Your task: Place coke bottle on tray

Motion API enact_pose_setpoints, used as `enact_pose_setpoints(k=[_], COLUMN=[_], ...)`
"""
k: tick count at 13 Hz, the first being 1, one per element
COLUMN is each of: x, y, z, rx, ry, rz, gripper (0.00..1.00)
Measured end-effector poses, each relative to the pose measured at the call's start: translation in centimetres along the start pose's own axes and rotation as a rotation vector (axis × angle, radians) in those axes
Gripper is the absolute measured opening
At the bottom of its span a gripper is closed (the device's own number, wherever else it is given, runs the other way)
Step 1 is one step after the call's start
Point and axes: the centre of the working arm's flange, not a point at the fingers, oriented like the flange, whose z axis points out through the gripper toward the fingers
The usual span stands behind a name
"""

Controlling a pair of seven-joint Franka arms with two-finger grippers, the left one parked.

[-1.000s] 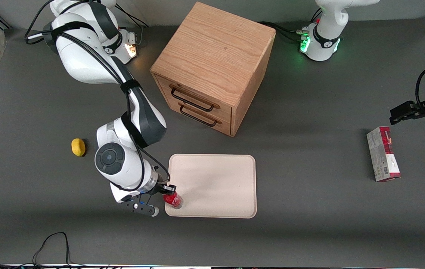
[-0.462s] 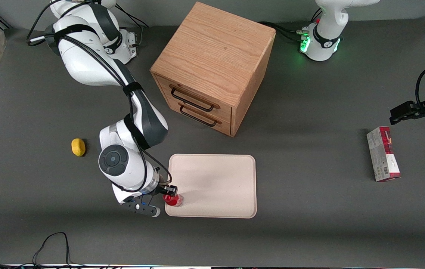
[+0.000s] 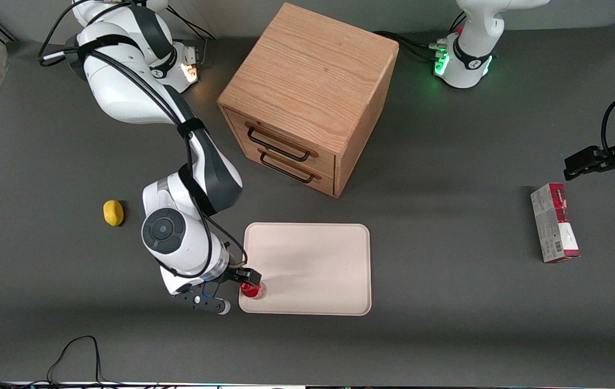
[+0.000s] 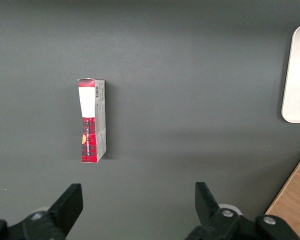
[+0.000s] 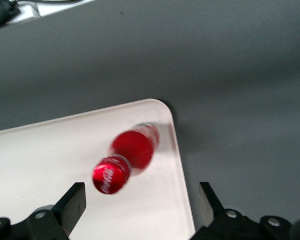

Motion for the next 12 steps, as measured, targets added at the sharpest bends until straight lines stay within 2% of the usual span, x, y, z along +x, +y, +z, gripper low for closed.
enact_pose_setpoints(k=[3,5,8,12], x=[0.1,0.9,-0.2,-6.6], y=[2.9,7.2,14.7,21.1], z=[-3.0,-6.8,-11.9,-16.3], rx=[-0.075,-0.085,-0.074,-0.081], ry=[-0.090,-0.125,-0.143,-0.164], rz=[-0.100,-0.157,-0.222,-0.272], gripper=[1.00,1.00,1.00,1.00])
